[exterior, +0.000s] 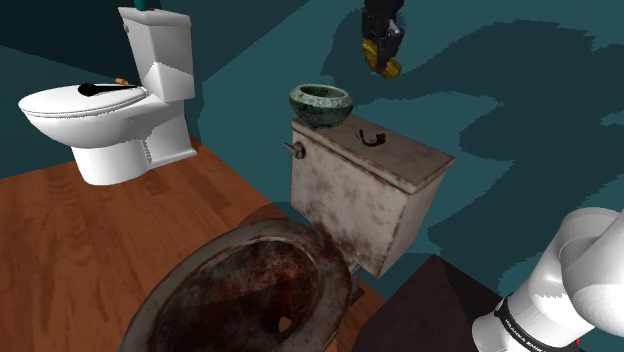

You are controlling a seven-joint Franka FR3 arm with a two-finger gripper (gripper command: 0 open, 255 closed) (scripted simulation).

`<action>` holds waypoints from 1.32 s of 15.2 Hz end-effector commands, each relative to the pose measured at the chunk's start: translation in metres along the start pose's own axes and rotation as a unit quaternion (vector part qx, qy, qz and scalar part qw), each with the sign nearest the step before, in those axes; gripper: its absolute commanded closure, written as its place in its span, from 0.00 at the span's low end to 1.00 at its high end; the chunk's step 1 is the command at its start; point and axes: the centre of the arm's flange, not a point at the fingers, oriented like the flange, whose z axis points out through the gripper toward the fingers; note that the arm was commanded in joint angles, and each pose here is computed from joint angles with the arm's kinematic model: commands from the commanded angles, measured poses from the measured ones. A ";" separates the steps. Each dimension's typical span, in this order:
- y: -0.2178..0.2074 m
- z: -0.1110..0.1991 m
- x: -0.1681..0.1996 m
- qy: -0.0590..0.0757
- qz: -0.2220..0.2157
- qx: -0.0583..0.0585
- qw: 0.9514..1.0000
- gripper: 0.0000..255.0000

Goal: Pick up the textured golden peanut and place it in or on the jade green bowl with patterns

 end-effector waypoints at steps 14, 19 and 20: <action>0.076 0.030 0.104 0.000 0.000 0.000 1.000 1.00; 0.069 0.055 0.110 0.000 0.000 0.000 1.000 1.00; 0.068 0.059 0.111 0.000 0.000 0.000 1.000 1.00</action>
